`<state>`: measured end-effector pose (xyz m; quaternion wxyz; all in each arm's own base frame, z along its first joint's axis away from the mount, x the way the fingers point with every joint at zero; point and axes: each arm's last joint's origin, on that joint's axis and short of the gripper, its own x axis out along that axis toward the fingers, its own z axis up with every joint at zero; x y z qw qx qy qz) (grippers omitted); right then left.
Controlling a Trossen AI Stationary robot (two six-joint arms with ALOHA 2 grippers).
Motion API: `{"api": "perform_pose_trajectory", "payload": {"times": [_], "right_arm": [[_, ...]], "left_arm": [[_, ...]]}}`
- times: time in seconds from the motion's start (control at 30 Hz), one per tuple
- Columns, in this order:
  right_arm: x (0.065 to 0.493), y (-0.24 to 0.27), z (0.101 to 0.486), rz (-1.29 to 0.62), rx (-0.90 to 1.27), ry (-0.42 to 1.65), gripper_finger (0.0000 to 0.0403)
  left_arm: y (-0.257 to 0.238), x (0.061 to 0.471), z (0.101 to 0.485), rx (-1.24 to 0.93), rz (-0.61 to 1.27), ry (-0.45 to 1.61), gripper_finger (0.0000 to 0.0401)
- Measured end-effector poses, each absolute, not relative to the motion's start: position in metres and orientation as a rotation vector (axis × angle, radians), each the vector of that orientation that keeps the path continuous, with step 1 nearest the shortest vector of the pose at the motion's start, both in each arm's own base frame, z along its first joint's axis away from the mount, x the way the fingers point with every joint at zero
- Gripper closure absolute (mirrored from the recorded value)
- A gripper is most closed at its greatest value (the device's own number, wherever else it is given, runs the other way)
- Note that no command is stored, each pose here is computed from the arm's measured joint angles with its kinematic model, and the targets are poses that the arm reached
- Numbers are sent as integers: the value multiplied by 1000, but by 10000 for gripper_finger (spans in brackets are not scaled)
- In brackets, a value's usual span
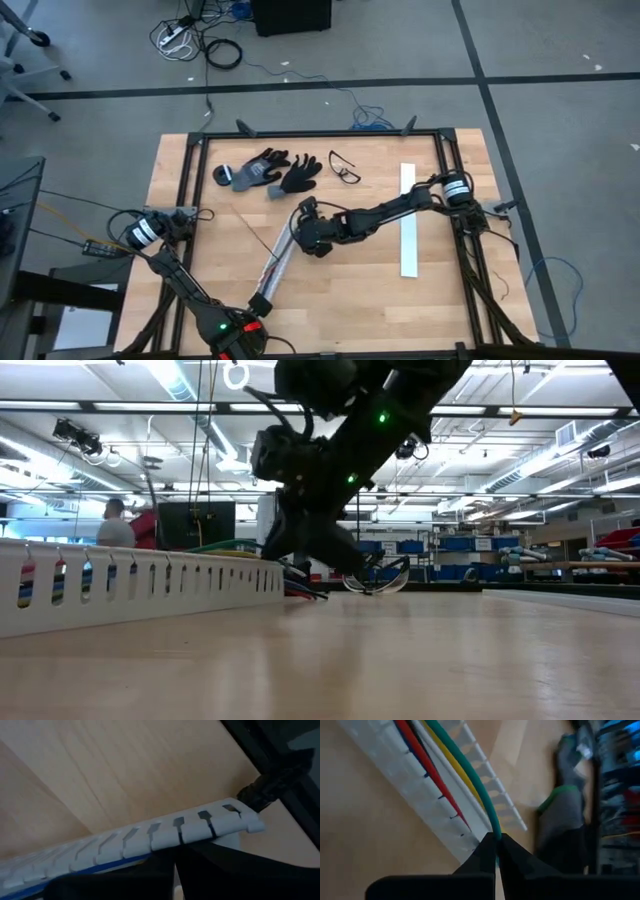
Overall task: Ziptie cables
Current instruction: Put the ziptied cables in a white cable duct
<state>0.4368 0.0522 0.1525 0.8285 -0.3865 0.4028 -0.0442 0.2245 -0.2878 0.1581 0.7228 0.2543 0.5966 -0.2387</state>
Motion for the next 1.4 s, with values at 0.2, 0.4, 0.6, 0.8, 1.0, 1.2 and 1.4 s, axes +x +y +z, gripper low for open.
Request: {"api": "perform_pose_trajectory", "payload": {"times": [0.2, 0.4, 0.6, 0.8, 1.0, 1.2, 1.4], "right_arm": [[438, 52, 155, -109, -845, 834, 402], [443, 46, 162, -56, -829, 792, 403], [448, 45, 160, -49, -821, 774, 403], [455, 46, 170, -89, -819, 696, 403], [457, 42, 173, -62, -859, 686, 403], [459, 44, 168, 48, -856, 661, 403], [462, 44, 145, 96, -883, 707, 403]], "left_arm": [[-288, 224, 158, 570, -527, 1315, 401], [-288, 224, 158, 573, -529, 1314, 401], [-288, 224, 158, 572, -530, 1313, 401], [-288, 224, 158, 576, -530, 1317, 401], [-287, 221, 158, 589, -530, 1338, 401], [-286, 212, 158, 706, -589, 1376, 401], [-287, 204, 158, 814, -673, 1387, 401]]}}
